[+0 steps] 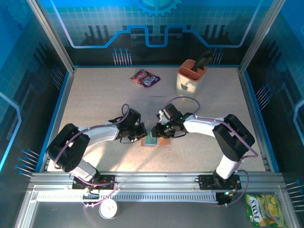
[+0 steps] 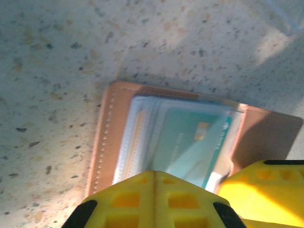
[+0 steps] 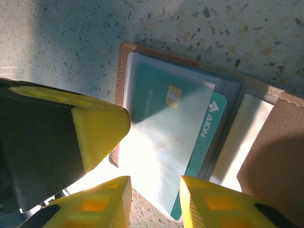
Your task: Take the credit cards out of the card holder
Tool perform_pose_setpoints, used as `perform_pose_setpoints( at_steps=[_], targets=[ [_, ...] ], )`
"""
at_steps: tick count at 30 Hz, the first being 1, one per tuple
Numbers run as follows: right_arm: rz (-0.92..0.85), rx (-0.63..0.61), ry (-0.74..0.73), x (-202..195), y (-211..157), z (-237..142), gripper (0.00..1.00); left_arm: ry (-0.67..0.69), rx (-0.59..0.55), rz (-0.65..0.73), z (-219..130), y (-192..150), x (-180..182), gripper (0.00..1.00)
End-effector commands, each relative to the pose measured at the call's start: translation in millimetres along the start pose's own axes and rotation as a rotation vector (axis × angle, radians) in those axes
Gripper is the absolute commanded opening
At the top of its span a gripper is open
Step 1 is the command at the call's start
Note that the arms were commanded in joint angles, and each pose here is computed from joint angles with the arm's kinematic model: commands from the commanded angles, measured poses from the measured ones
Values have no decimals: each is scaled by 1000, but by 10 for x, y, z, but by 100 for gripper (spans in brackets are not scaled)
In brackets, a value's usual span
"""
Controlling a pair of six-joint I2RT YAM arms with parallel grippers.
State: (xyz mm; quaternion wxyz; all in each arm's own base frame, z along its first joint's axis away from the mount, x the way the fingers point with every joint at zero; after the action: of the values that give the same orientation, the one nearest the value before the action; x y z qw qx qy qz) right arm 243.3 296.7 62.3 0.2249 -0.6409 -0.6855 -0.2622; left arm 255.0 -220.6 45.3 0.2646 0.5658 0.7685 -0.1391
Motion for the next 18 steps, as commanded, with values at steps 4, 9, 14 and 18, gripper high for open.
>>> perform_pose_setpoints(
  at_steps=[4,9,14,18],
  targets=[
    [8,-9,31,70,96,9,33,75,42,-12,81,-146,247,2],
    [10,-10,31,65,110,18,33,80,42,-17,97,-159,286,2],
    [18,-4,22,25,113,52,32,76,33,-14,85,-145,275,2],
    [25,-1,-5,-40,98,74,32,81,34,-13,84,-141,276,2]
  ],
)
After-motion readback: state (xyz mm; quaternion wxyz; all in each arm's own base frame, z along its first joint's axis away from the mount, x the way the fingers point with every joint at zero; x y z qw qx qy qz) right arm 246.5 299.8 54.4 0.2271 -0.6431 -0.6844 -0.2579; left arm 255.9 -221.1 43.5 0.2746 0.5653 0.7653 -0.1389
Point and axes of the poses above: each hand's point on the last joint's axis, 136 mm out from that joint toward the fingers, its own z axis out along the fingers, its own x axis along the line the jaws close on, y = z × x, the point moved 2 cm from there along -z, back along the fingers, and after that the axes turned 5 degrees about z, right-handed, at the moved point
